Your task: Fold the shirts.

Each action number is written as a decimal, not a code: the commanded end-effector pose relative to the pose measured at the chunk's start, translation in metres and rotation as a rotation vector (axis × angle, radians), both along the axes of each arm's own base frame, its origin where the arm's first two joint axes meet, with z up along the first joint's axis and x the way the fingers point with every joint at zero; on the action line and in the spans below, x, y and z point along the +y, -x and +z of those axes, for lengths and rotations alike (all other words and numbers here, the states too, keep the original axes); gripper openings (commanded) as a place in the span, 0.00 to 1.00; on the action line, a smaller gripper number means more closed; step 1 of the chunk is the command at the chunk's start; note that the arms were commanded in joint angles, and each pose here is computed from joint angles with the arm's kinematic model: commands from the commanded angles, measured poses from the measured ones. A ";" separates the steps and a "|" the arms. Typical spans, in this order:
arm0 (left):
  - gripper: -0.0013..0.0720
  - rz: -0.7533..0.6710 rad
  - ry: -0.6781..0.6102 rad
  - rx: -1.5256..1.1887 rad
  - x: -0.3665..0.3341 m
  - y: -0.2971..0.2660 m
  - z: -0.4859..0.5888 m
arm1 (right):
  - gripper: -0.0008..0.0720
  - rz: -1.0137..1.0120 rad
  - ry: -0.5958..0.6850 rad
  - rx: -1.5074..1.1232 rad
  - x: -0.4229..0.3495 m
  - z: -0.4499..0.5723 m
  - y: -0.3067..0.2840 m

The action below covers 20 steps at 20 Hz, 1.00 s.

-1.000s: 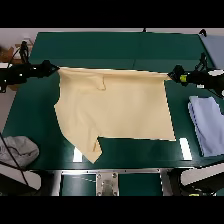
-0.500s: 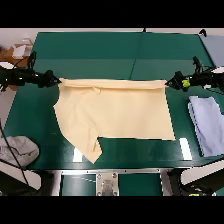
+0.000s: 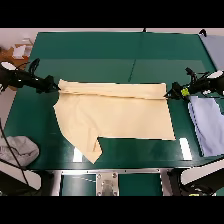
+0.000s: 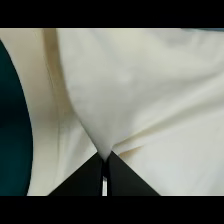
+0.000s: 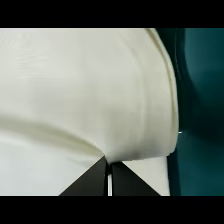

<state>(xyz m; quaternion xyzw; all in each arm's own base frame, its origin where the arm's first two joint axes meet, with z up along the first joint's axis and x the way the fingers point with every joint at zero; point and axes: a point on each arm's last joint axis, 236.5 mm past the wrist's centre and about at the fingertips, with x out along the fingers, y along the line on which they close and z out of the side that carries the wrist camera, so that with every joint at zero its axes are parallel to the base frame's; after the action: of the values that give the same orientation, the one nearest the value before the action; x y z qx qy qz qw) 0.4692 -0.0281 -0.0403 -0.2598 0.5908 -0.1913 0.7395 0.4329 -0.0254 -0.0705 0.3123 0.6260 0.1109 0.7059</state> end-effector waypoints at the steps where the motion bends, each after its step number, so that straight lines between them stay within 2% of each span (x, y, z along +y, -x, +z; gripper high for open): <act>1: 0.05 -0.015 0.004 0.040 -0.010 0.007 -0.002 | 0.08 0.002 0.009 -0.004 0.004 -0.003 -0.003; 3: 0.05 -0.035 -0.002 0.086 -0.021 0.016 -0.004 | 0.10 0.018 0.008 -0.007 0.011 -0.003 -0.004; 4: 0.05 -0.043 -0.013 0.132 -0.024 0.025 -0.007 | 0.16 0.025 0.008 -0.007 0.015 -0.003 -0.004; 5: 0.23 -0.051 -0.021 0.193 -0.023 0.037 -0.009 | 0.32 0.029 0.009 -0.010 0.016 -0.002 -0.005; 6: 0.60 -0.052 -0.021 0.272 -0.019 0.054 -0.009 | 0.39 0.035 0.002 0.001 0.015 0.002 -0.002; 9: 0.61 -0.111 0.038 0.452 -0.008 0.105 0.017 | 0.39 0.049 -0.027 0.056 -0.002 0.030 0.022; 14: 0.61 0.093 -0.028 0.313 0.022 0.154 0.041 | 0.37 -0.093 -0.002 0.042 -0.041 0.071 0.092; 18: 0.62 0.163 -0.025 0.291 -0.008 0.227 0.014 | 0.37 -0.344 0.057 0.001 -0.037 0.044 0.155; 20: 0.62 0.216 0.037 0.309 -0.032 0.255 -0.008 | 0.39 -0.410 0.040 0.001 -0.020 0.024 0.174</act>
<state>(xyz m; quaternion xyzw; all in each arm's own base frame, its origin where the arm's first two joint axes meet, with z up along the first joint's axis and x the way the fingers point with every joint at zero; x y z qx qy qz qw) 0.2519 -0.0368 -0.0217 -0.3245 0.6840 -0.0952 0.6463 0.2875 -0.0555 -0.0231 0.3878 0.5878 -0.0005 0.7100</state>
